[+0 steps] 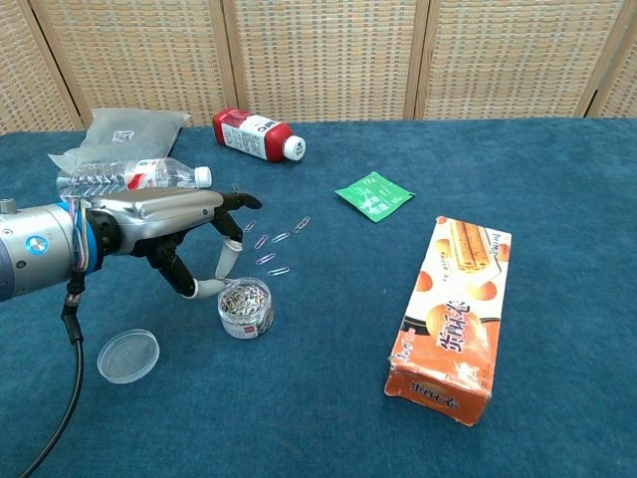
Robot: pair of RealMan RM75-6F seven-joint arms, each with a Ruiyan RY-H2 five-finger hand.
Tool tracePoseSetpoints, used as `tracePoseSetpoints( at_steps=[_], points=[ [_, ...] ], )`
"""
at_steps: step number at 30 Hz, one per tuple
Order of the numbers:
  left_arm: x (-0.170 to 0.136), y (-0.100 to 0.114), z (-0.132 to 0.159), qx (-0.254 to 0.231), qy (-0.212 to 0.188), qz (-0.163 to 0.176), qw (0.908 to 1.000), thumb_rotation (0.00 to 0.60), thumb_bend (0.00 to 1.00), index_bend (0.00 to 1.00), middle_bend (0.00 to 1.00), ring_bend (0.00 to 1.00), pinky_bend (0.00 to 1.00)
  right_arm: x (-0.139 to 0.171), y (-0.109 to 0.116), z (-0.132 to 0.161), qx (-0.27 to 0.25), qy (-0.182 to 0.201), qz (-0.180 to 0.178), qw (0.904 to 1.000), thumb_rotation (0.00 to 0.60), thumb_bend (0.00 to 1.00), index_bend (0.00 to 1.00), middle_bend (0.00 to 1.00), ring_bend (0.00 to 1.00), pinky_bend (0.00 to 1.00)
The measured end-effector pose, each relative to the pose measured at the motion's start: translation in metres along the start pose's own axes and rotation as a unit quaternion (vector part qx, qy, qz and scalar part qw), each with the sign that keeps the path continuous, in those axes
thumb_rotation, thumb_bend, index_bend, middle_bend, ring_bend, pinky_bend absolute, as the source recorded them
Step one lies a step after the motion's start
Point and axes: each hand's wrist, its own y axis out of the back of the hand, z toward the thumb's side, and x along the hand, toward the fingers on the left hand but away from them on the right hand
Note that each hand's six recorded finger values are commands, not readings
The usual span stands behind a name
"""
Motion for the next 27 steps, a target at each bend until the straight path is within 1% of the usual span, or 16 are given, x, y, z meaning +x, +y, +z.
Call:
tracePoseSetpoints(
  at_steps=[1,2,4,9,11,13,16,20,23,26,27],
  points=[
    [0.0,0.0,0.0,-0.002,0.0,-0.002,1.0,0.6,0.33,0.25,0.0,0.0,0.0,0.0,0.0,0.0,0.0,0.0,-0.001,1.0,0.6,0.0,0.0,0.0,0.0,0.0],
    [-0.001,0.0,-0.001,-0.003,0.0,-0.004,1.0,0.6,0.28,0.19,0.0,0.0,0.0,0.0,0.001,-0.001,-0.001,-0.001,-0.001,1.0,0.6,0.0,0.0,0.0,0.0,0.0],
    [-0.001,0.0,0.0,-0.006,-0.001,-0.007,1.0,0.6,0.23,0.14,0.0,0.0,0.0,0.0,0.001,-0.001,-0.002,0.0,-0.002,1.0,0.6,0.0,0.0,0.0,0.0,0.0],
    [-0.003,0.002,0.002,-0.014,-0.008,-0.009,0.9998,0.6,0.21,0.05,0.0,0.0,0.0,0.0,0.002,0.0,-0.004,0.001,-0.003,1.0,0.6,0.0,0.0,0.0,0.0,0.0],
    [-0.004,0.005,0.002,-0.015,-0.011,-0.007,0.9998,0.6,0.18,0.02,0.0,0.0,0.0,0.001,0.003,0.0,-0.005,0.001,-0.004,1.0,0.6,0.0,0.0,0.0,0.0,0.0],
    [-0.006,0.009,0.002,-0.02,-0.013,-0.002,0.9997,0.6,0.16,0.01,0.0,0.0,0.0,0.001,0.003,0.0,-0.005,0.001,-0.004,1.0,0.6,0.0,0.0,0.0,0.0,0.0],
    [-0.01,0.018,-0.001,-0.026,-0.013,0.005,0.9996,0.6,0.15,0.0,0.0,0.0,0.0,0.001,0.002,0.0,-0.005,0.002,-0.003,1.0,0.6,0.0,0.0,0.0,0.0,0.0],
    [-0.019,0.038,-0.009,-0.031,-0.009,0.025,0.9991,0.6,0.15,0.0,0.0,0.0,0.0,0.001,0.003,0.001,-0.006,0.002,-0.004,1.0,0.6,0.0,0.0,0.0,0.0,0.0],
    [-0.032,0.058,-0.023,-0.027,0.004,0.055,0.9981,0.6,0.14,0.0,0.0,0.0,0.0,0.001,0.004,0.001,-0.007,0.002,-0.004,1.0,0.6,0.0,0.0,0.0,0.0,0.0],
    [-0.052,0.077,-0.044,-0.019,0.035,0.093,0.9948,0.6,0.14,0.0,0.0,0.0,0.0,0.001,0.004,0.001,-0.008,0.003,-0.004,1.0,0.6,0.0,0.0,0.0,0.0,0.0],
    [-0.061,0.084,-0.055,-0.015,0.052,0.109,0.9926,0.6,0.14,0.0,0.0,0.0,0.0,0.002,0.004,0.001,-0.008,0.003,-0.004,1.0,0.6,0.0,0.0,0.0,0.0,0.0]
  ],
)
